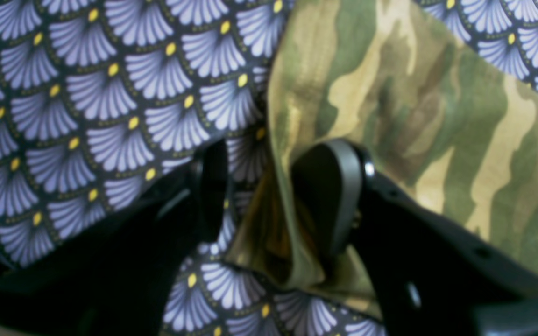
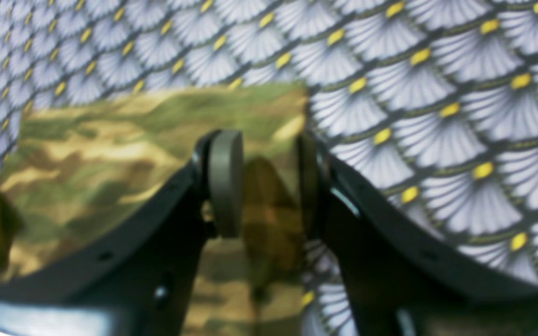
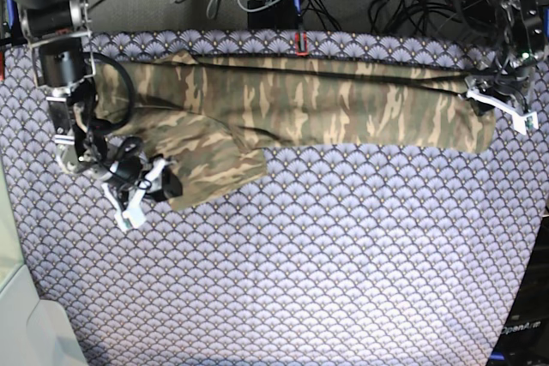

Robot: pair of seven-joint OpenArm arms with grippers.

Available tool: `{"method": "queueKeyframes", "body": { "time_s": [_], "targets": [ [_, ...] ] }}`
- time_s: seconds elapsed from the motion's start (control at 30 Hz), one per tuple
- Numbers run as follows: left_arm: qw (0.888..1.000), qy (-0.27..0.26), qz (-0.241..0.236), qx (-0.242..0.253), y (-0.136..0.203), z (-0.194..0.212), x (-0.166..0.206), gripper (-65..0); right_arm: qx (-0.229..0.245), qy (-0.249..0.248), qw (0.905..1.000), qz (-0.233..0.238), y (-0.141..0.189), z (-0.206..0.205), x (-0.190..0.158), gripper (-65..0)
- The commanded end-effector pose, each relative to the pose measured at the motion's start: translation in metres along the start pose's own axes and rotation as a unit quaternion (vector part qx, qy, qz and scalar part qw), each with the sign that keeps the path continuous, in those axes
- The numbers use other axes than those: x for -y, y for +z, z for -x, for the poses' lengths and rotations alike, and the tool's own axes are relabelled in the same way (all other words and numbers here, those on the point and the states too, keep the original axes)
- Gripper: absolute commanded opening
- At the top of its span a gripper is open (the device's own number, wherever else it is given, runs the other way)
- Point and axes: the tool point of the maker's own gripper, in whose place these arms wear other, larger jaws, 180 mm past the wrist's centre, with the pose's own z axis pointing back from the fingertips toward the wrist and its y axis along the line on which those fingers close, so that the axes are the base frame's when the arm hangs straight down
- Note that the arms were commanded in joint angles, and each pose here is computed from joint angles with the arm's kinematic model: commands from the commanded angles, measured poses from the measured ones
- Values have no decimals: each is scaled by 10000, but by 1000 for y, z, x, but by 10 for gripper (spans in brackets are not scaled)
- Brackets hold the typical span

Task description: Fold the T-shirt properly

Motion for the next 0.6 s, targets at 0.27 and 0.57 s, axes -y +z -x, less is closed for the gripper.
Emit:
{"method": "queueKeyframes", "body": {
  "time_s": [0.27,0.57],
  "targets": [
    [9998,-65,-25,170,2,-13,-3,-354,-140,160,9998,-62,2,6,-9,-650],
    [9998,-65,-25,170,2,-13,-3,-353,226,645,9975,-205,22,-13,-31,-650]
  ]
}}
